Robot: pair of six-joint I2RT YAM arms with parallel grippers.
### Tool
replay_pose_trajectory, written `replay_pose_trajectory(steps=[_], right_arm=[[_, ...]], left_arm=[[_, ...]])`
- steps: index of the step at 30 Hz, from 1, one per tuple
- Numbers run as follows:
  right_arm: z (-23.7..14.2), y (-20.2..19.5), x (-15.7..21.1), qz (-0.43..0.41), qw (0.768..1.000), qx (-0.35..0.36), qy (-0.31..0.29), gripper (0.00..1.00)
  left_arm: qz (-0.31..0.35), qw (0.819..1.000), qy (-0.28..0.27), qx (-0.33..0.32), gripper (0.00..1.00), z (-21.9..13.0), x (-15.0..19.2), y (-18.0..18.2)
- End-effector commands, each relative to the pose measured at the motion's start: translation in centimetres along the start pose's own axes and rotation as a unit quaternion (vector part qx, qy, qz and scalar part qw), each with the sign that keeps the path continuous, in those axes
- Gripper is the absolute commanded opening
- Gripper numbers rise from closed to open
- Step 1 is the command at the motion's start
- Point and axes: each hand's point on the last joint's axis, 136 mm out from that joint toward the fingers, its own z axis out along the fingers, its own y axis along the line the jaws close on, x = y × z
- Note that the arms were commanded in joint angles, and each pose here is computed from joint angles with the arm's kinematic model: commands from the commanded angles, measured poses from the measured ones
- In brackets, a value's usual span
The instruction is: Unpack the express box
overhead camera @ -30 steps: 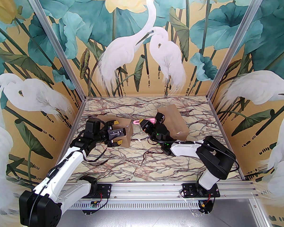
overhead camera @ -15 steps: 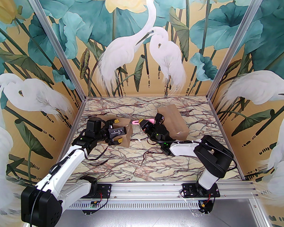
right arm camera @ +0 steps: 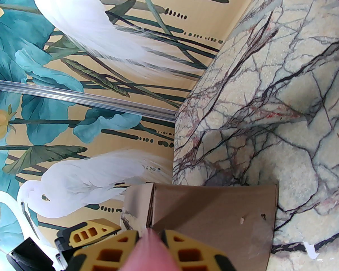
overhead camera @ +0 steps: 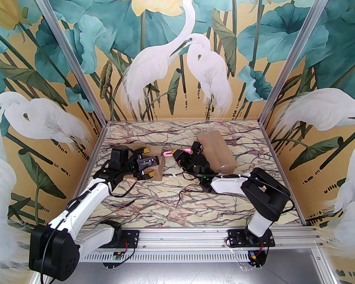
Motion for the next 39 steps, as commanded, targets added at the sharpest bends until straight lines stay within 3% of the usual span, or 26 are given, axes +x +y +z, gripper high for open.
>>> replay_pose_trajectory(steps=[1,9,13,17,24,39], right_arm=[[0.1,-0.2,3.1,0.013,0.998,0.003,0.067,0.00],[-0.2,0.5,3.5,0.010,0.997,-0.002,0.080,0.00],[-0.6,-0.1,3.2,0.008,0.997,0.004,0.082,0.00],[-0.6,-0.4,2.7,0.012,0.995,0.004,0.100,0.00],[-0.3,0.1,3.1,0.007,0.989,0.003,0.145,0.00],[-0.9,0.8,4.5,0.019,0.988,0.012,0.154,0.00]], left_arm=[[-0.011,0.999,-0.012,-0.051,0.99,-0.3,-1.5,3.4],[-0.023,0.998,-0.008,-0.050,1.00,-0.1,-1.5,3.7],[0.013,0.999,-0.012,-0.035,0.99,-0.3,-1.5,2.9],[0.036,0.999,-0.030,-0.004,1.00,-0.7,-1.9,1.5],[0.031,0.999,-0.038,-0.006,0.99,-0.3,-2.4,2.4],[-0.073,0.995,-0.039,-0.060,0.99,0.2,-3.2,6.6]])
